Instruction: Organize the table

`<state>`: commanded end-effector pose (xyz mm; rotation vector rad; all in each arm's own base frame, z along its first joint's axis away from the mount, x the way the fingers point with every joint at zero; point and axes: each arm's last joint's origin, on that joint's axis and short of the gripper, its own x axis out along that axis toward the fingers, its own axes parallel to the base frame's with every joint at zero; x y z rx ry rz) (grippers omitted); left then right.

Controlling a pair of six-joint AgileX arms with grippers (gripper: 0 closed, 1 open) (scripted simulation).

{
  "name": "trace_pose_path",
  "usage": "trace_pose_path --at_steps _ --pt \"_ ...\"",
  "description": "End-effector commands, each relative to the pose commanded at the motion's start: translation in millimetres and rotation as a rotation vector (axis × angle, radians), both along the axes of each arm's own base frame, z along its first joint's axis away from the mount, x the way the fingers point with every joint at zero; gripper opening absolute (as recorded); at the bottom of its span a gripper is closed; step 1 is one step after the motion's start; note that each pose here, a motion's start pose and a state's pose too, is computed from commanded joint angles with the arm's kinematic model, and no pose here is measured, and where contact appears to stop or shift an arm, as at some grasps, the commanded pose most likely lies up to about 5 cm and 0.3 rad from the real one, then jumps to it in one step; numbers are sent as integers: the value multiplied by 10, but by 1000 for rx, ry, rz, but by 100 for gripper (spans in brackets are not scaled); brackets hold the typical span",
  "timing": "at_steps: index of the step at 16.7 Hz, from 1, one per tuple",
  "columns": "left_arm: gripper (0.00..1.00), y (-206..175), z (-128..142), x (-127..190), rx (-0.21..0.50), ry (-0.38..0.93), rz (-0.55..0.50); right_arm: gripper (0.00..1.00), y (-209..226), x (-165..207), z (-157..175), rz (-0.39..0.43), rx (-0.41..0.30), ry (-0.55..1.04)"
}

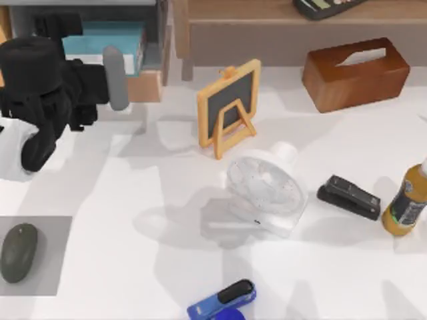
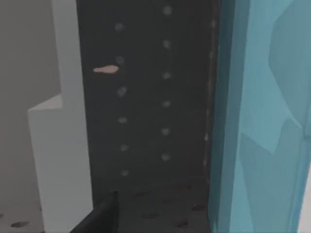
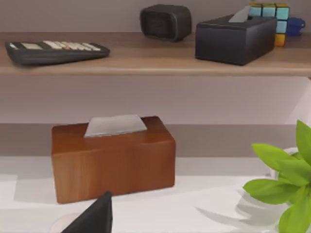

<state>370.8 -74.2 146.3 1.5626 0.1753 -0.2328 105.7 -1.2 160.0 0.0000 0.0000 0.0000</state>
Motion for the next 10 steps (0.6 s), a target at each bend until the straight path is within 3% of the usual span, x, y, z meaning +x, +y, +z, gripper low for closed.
trace_pose_path --at_steps 10 --pt "100 10 2 -498 0 -1 0 100 0 0 0 0 0 0"
